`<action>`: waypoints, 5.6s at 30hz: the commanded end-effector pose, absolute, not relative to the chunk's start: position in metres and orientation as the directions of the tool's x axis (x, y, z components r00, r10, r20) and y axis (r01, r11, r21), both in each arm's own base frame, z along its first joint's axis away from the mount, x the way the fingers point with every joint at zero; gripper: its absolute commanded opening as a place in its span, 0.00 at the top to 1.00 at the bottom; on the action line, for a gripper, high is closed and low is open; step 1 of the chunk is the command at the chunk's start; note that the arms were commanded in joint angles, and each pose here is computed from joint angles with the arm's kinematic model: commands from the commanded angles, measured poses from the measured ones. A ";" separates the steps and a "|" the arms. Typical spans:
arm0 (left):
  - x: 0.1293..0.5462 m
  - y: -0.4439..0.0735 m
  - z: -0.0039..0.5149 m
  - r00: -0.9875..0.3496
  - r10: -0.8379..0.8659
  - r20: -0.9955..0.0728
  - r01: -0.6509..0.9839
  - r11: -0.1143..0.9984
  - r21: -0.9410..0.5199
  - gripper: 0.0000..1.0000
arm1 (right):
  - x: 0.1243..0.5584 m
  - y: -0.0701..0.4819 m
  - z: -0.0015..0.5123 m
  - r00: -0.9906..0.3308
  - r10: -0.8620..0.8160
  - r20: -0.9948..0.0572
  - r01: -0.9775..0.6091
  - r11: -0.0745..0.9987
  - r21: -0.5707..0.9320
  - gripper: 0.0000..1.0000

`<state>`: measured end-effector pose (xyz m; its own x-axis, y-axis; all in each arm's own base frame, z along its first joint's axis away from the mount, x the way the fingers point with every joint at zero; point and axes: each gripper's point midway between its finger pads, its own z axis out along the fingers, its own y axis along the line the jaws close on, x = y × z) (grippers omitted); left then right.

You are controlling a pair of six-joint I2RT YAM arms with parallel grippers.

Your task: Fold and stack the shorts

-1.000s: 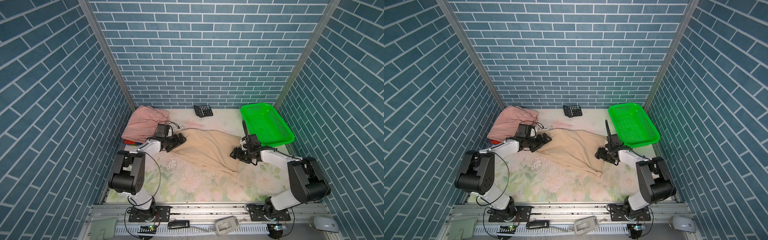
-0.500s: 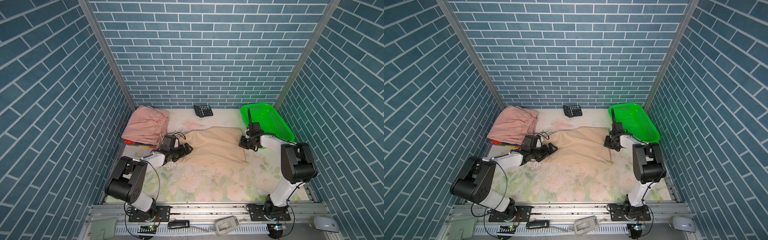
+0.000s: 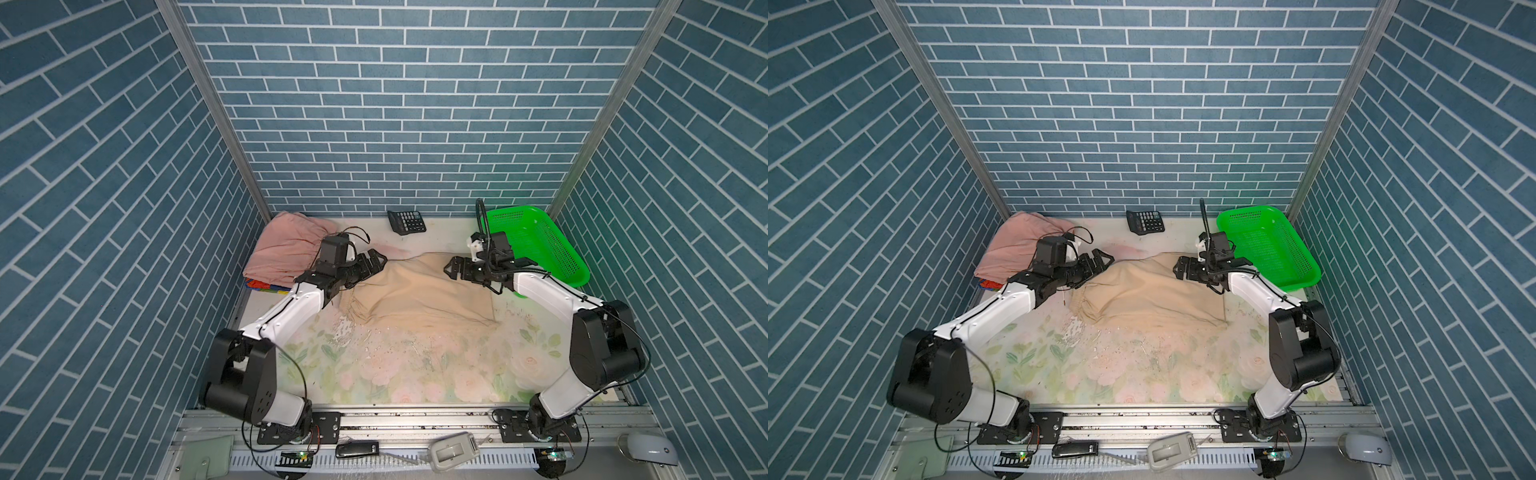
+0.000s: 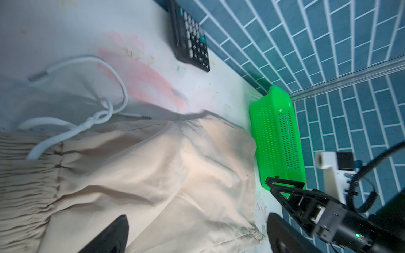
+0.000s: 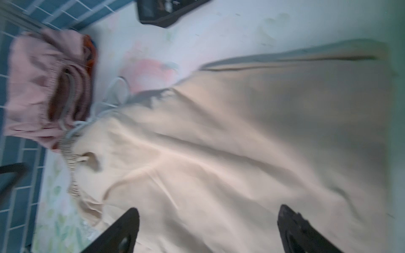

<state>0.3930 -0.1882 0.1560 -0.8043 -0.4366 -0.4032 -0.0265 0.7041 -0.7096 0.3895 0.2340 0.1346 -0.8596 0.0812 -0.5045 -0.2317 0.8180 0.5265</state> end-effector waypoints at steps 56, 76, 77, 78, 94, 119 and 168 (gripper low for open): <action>0.396 -0.068 0.023 -0.920 -0.230 -0.317 -0.136 0.946 -0.295 0.21 | 0.337 0.206 0.104 -0.886 0.037 -0.462 -0.266 0.775 0.573 0.01; 0.397 -0.095 0.072 -0.938 -0.033 -0.345 0.026 0.986 -0.166 0.87 | 0.318 0.197 0.099 -0.901 0.060 -0.429 -0.223 0.784 0.579 0.01; 0.398 -0.096 0.082 -0.936 -0.013 -0.353 0.043 0.988 -0.150 0.89 | 0.316 0.199 0.102 -0.901 0.052 -0.430 -0.231 0.783 0.578 0.01; 0.399 -0.098 0.093 -0.934 0.006 -0.358 0.058 0.989 -0.135 0.91 | 0.313 0.204 0.106 -0.900 0.042 -0.434 -0.243 0.778 0.579 0.01; 0.402 -0.141 0.165 -0.896 0.156 -0.417 0.194 0.980 -0.051 0.91 | 0.258 0.368 0.087 -0.908 -0.153 -0.390 -0.403 0.575 0.712 0.01; 0.405 -0.130 0.187 -0.862 0.272 -0.427 0.275 0.960 0.057 0.93 | 0.430 0.380 0.106 -0.931 0.074 -0.357 -0.239 0.616 0.751 0.01; 0.410 -0.261 0.151 -0.873 0.452 -0.183 0.415 0.885 0.210 0.91 | 0.346 0.191 0.077 -0.956 0.142 -0.258 -0.056 0.773 0.632 0.01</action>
<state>0.4117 -0.2523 0.1550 -0.8357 0.5246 -0.1625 0.4728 0.8378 0.2731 0.3473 0.1880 0.0646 -0.9653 0.1583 -0.2076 -0.0024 0.7898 0.6133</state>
